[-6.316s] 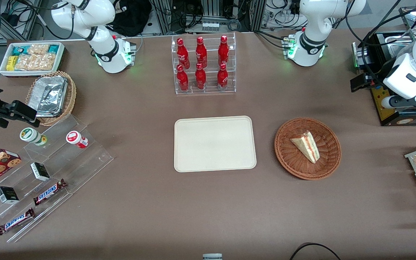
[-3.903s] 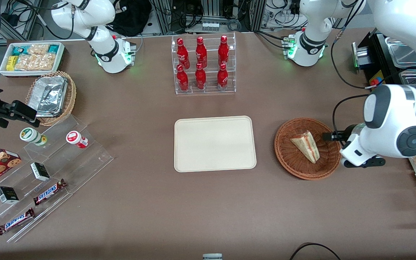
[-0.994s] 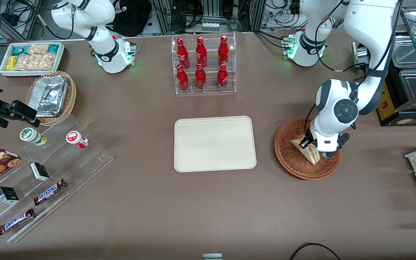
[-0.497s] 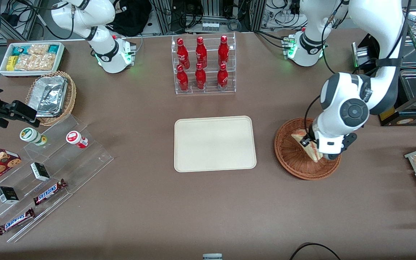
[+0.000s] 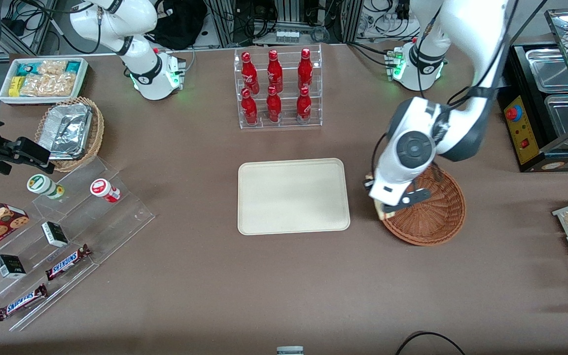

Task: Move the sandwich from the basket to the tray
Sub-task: 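Carry the held sandwich with the left gripper over the cream tray, then lower the sandwich onto the tray center and open the left gripper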

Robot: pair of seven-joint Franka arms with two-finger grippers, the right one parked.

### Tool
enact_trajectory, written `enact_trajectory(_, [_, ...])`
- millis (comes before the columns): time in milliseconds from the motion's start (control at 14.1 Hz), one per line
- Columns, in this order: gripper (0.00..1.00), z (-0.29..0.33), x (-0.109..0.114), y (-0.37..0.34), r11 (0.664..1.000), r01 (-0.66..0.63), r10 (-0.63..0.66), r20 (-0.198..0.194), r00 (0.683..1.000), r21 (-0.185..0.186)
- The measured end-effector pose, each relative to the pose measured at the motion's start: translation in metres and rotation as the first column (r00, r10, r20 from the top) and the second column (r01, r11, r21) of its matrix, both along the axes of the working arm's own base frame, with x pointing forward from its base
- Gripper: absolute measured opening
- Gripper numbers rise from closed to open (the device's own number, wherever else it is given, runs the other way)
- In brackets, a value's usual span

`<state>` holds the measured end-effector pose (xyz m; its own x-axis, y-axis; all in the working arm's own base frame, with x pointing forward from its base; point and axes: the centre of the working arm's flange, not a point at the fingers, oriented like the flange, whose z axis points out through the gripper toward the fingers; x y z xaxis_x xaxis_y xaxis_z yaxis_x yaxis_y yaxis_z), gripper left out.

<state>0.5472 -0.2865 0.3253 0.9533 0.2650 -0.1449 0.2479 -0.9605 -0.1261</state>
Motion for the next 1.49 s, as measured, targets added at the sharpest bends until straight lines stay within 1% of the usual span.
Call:
enact_trajectory(284, [0.14, -0.025, -0.003, -0.073, 0.995, 0.101, -0.101, -0.001, 0.995, -0.011])
enact_trajectory(355, [0.14, -0.028, -0.005, -0.087, 0.993, 0.115, -0.115, -0.003, 0.993, -0.025])
enact_trajectory(497, [0.14, -0.031, -0.008, -0.114, 0.990, 0.119, -0.120, -0.015, 0.993, -0.072])
enact_trajectory(568, [0.14, -0.034, -0.010, -0.124, 0.989, 0.116, -0.118, -0.020, 0.993, -0.087])
enact_trajectory(639, [0.14, -0.037, -0.013, -0.135, 0.989, 0.114, -0.116, -0.023, 0.993, -0.094])
enact_trajectory(923, [0.14, -0.054, -0.032, -0.185, 0.992, 0.087, -0.090, -0.028, 0.996, -0.088])
enact_trajectory(1065, [0.14, -0.063, -0.039, -0.198, 0.993, 0.080, -0.083, -0.032, 0.996, -0.083])
enact_trajectory(1277, [0.14, -0.069, -0.044, -0.210, 0.995, 0.063, -0.066, -0.033, 0.997, -0.078])
enact_trajectory(1490, [0.14, -0.076, -0.042, -0.215, 0.996, 0.046, -0.049, -0.032, 0.998, -0.078])
